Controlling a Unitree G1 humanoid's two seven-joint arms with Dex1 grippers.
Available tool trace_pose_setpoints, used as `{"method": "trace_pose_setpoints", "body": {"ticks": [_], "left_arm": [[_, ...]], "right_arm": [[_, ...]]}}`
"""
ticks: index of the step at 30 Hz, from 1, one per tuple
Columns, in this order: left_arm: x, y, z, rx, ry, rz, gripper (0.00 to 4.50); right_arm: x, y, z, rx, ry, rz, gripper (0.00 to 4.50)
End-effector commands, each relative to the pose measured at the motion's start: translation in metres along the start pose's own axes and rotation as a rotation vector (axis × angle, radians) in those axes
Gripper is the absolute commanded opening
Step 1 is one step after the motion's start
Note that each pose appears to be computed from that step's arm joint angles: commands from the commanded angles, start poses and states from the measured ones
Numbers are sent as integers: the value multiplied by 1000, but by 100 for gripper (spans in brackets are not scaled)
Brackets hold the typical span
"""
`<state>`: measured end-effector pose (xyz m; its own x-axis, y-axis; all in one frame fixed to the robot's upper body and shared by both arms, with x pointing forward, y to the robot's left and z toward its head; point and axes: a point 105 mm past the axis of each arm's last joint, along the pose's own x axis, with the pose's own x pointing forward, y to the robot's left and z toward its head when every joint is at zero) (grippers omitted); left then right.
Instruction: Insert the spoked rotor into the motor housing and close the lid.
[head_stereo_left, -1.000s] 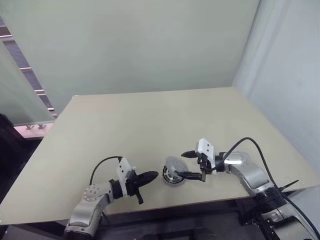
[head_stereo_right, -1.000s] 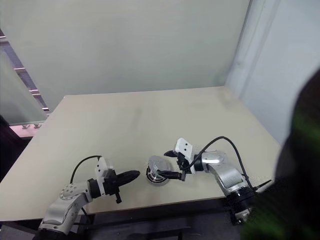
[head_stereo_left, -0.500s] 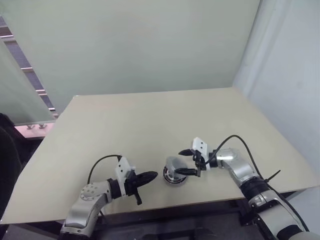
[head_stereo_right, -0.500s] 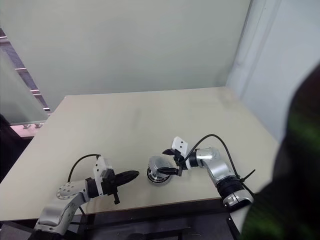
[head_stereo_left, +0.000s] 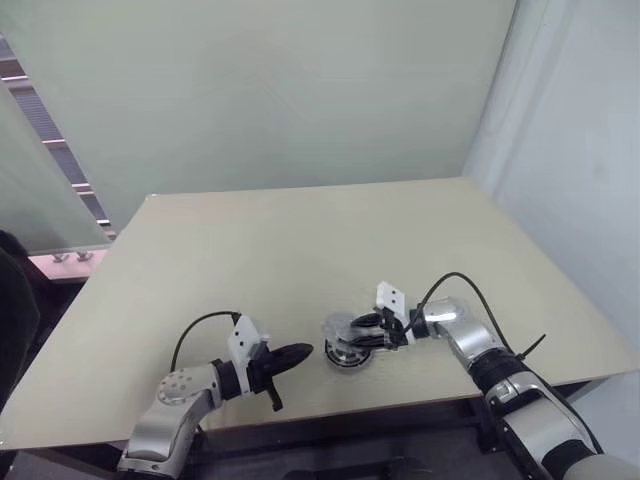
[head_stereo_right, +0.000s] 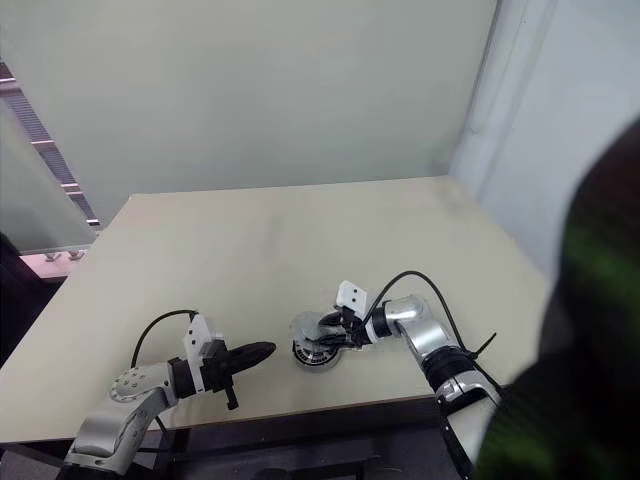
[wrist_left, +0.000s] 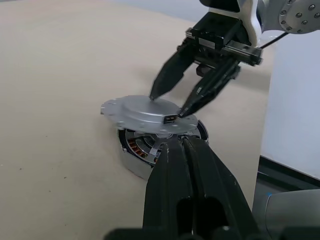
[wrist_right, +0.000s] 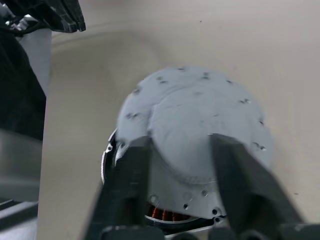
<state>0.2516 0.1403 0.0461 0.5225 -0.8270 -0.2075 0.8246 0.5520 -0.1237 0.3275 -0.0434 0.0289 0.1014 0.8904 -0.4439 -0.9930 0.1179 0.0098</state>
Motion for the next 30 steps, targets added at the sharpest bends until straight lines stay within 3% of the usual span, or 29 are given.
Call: {"method": "trace_pose_setpoints", "body": {"ticks": [1, 3, 16, 19, 30], "left_arm": [[-3, 1, 15, 52, -45, 7, 0], [-3, 0, 15, 52, -45, 7, 0], [2, 2, 14, 49, -44, 1, 0], [4, 2, 14, 48, -45, -5, 0], [5, 3, 15, 60, -48, -13, 0]], "right_arm": [[0, -4, 14, -38, -16, 0, 74], [1, -2, 15, -33, -15, 18, 4], [-16, -4, 29, 71, -72, -52, 1], [-22, 7, 22, 142, -21, -17, 60], [-24, 8, 21, 148, -6, -39, 448]]}}
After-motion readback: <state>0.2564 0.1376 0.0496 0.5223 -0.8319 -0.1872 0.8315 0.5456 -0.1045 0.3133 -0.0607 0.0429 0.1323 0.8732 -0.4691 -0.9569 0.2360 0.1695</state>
